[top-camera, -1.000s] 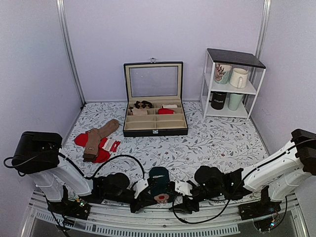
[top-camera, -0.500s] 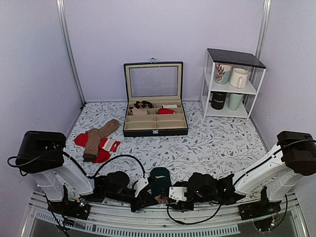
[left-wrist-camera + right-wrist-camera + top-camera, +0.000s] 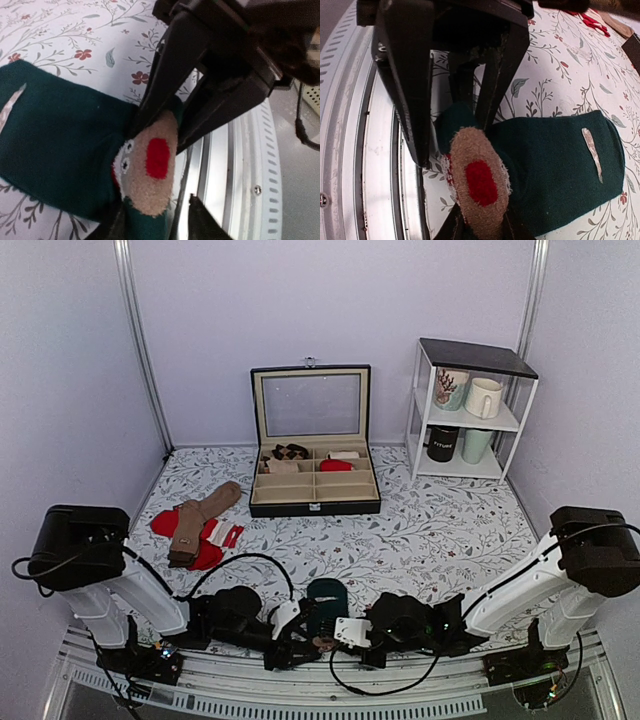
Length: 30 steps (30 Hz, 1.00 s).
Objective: Roll the socks
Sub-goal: Roll the sock at the center of the board.
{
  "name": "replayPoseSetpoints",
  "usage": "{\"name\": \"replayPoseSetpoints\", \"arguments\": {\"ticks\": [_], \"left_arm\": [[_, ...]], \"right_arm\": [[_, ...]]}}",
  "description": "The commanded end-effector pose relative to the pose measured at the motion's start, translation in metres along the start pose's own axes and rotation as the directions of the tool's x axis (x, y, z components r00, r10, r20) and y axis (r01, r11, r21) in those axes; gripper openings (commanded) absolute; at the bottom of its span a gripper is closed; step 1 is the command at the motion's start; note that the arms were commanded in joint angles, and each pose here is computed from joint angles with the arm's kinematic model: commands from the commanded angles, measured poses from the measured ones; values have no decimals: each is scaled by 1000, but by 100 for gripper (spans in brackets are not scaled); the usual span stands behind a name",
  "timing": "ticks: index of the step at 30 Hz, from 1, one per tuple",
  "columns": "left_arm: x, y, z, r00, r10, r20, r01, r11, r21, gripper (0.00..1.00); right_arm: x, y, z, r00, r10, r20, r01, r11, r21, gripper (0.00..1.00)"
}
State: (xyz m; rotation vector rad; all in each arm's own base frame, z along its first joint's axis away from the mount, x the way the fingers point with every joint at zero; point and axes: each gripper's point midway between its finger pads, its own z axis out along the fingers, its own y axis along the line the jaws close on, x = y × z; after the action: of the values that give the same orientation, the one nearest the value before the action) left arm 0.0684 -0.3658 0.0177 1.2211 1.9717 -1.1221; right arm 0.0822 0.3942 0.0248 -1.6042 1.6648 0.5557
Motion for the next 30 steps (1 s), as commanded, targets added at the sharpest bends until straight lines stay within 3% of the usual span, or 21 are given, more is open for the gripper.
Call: {"name": "replayPoseSetpoints", "arguments": {"ticks": [1,4,11,15,26,30], "left_arm": [[38,22,-17,987,39,-157,-66,984,-165,48],[4,13,-27,980,182,-79,-195,956,-218,65],[-33,-8,-35,909,417,12,-401,879,-258,66],[-28,-10,-26,895,447,12,-431,869,-242,65],[-16,9,-7,886,460,-56,-454,839,-301,63],[-13,6,-5,891,451,-56,-447,849,-282,47]], "right_arm": [[23,22,-1,986,118,-119,-132,984,-116,22],[27,28,-5,961,202,-189,-237,954,-184,22],[39,27,-12,841,414,-350,-522,790,-321,22],[57,16,-5,758,487,-434,-627,728,-278,22],[72,23,5,709,481,-516,-666,698,-263,22],[73,24,5,704,482,-521,-670,694,-263,22]]}}
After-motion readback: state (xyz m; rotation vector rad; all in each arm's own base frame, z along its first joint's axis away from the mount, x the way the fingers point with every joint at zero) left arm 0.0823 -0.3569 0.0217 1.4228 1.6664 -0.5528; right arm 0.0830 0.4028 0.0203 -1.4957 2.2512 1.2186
